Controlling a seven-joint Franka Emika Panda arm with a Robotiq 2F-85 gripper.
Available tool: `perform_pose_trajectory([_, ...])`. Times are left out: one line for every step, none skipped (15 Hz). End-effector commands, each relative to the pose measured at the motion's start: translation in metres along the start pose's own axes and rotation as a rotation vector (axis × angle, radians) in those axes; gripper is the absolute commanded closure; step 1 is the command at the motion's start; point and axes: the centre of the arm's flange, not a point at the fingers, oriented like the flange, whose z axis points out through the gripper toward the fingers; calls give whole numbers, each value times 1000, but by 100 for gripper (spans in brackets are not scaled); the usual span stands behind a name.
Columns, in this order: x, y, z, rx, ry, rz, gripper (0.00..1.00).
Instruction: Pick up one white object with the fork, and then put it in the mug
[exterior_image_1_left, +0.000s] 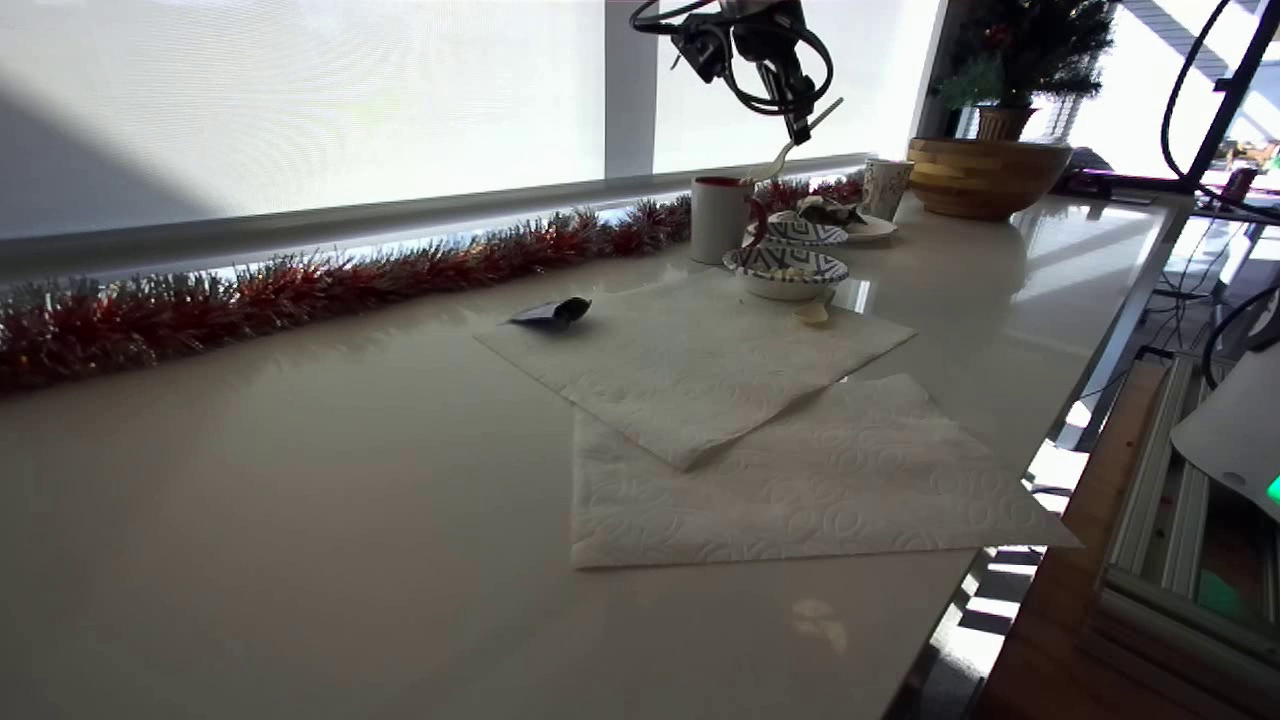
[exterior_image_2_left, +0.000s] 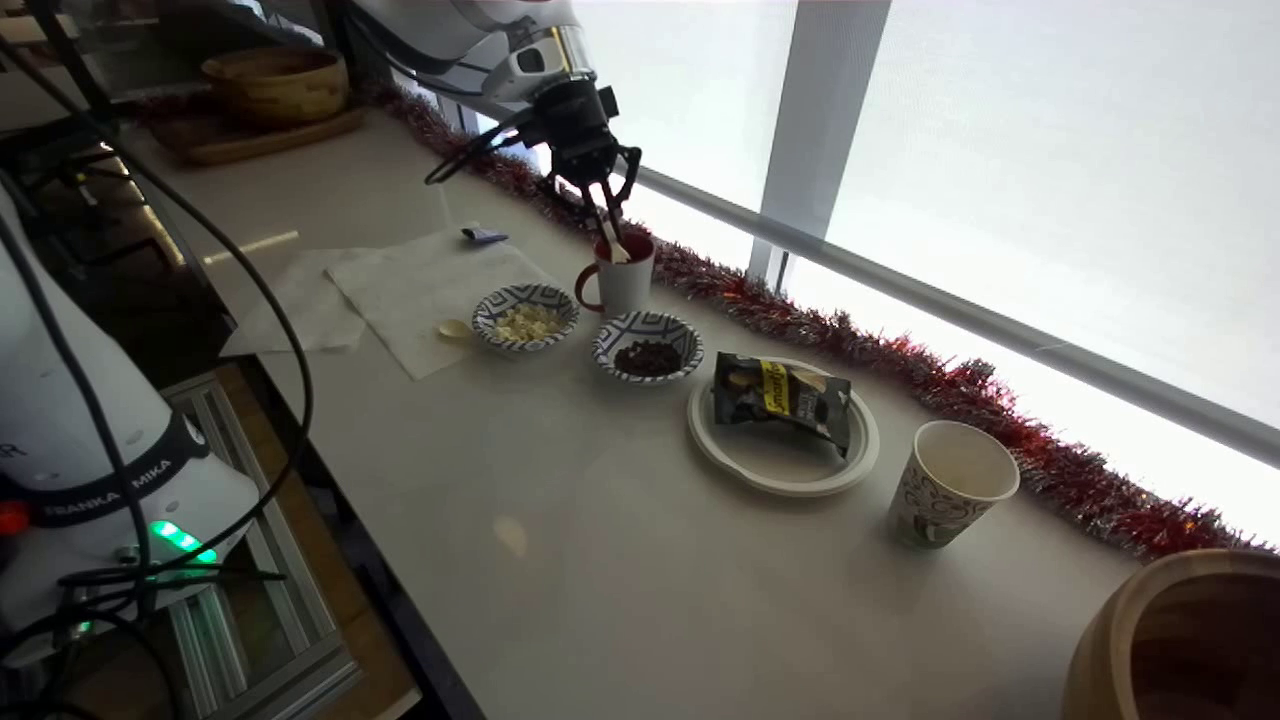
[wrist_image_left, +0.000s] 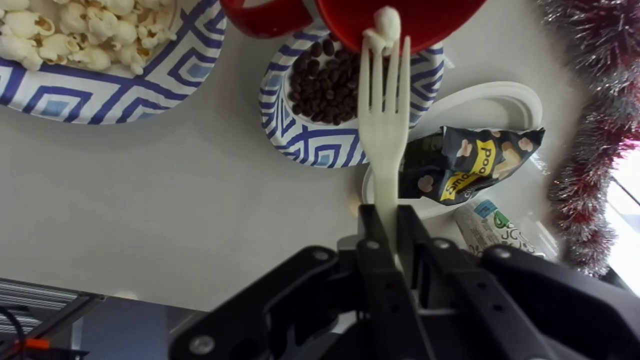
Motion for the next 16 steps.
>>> perform_pose_trajectory([9, -3, -1, -42, 15, 42, 97])
perform_pose_trajectory([10, -3, -1, -45, 17, 45, 97])
perform_pose_trajectory([11, -4, 0, -48, 22, 47, 97])
perform_pose_trajectory([12, -4, 1, -53, 27, 49, 97])
perform_pose_trajectory([13, -5, 1, -56, 32, 51, 97])
perform_pose_trajectory([14, -5, 1, -58, 40, 53, 97])
perform_pose_trajectory([15, -5, 2, -59, 44, 54, 97])
perform_pose_trajectory([16, -6, 2, -60, 45, 56, 97])
perform_pose_trajectory([16, -5, 1, -51, 35, 56, 97])
perform_pose_trajectory([16, -4, 0, -40, 27, 48, 97])
perform_pose_trajectory([17, 1, -8, -11, 24, 19, 97])
perform_pose_trajectory([20, 7, -16, 13, 37, -2, 97])
perform_pose_trajectory([24, 18, -29, 57, 90, -32, 97])
perform_pose_trajectory([29, 26, -38, 84, 141, -66, 97])
perform_pose_trajectory([34, 34, -47, 105, 186, -98, 97])
perform_pose_trajectory([38, 42, -54, 120, 223, -135, 97])
